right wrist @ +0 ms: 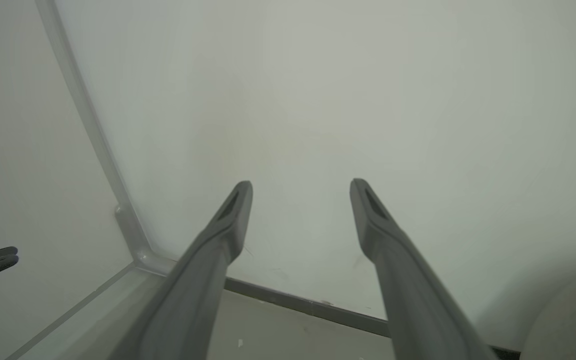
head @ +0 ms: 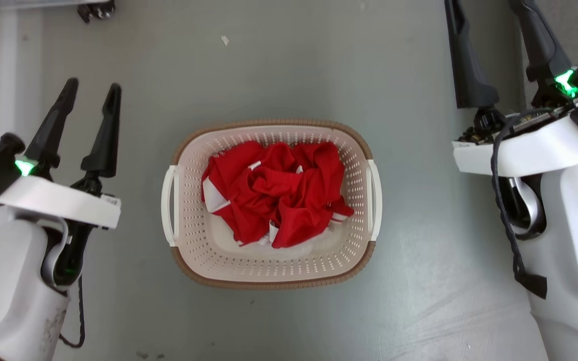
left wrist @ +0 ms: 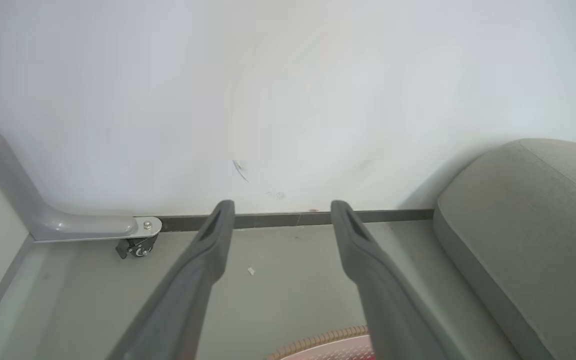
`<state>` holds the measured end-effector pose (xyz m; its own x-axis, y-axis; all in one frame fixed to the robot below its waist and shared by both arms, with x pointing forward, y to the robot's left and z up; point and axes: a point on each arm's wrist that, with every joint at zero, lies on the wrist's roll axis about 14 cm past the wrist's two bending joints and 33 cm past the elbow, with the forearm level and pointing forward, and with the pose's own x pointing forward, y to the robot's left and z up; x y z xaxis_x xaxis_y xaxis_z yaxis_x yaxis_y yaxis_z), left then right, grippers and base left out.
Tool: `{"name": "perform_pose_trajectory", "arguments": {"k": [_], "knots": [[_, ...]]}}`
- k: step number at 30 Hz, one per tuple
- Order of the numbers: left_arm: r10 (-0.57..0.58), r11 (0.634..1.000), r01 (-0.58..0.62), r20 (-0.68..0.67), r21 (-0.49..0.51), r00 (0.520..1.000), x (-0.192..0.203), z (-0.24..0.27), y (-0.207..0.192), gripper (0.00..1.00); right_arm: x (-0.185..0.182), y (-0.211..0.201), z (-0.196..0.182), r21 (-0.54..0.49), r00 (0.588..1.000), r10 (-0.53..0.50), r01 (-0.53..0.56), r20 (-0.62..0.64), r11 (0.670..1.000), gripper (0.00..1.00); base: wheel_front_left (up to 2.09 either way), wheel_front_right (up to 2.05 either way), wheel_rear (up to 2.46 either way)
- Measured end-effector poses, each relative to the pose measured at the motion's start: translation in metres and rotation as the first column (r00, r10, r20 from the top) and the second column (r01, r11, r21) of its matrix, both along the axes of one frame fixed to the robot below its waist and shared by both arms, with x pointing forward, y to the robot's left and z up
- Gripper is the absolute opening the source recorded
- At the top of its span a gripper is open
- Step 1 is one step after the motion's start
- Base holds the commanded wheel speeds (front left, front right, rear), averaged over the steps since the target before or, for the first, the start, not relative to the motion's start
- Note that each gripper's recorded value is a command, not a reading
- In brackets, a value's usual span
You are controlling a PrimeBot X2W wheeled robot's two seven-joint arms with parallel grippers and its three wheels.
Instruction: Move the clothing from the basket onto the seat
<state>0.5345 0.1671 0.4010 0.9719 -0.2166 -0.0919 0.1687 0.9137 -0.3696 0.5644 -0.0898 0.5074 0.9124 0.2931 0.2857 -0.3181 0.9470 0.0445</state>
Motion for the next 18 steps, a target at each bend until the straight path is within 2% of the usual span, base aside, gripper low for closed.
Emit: {"name": "perform_pose_trajectory", "arguments": {"k": [18], "knots": [[0.137,0.988,-0.14,0.05,0.059,0.989,-0.05,0.038,0.045,1.0,-0.039,-0.033,0.021,0.002,0.995,-0.092,0.092,-0.033,0.996,1.0,0.0,0.0,0.0]]}}
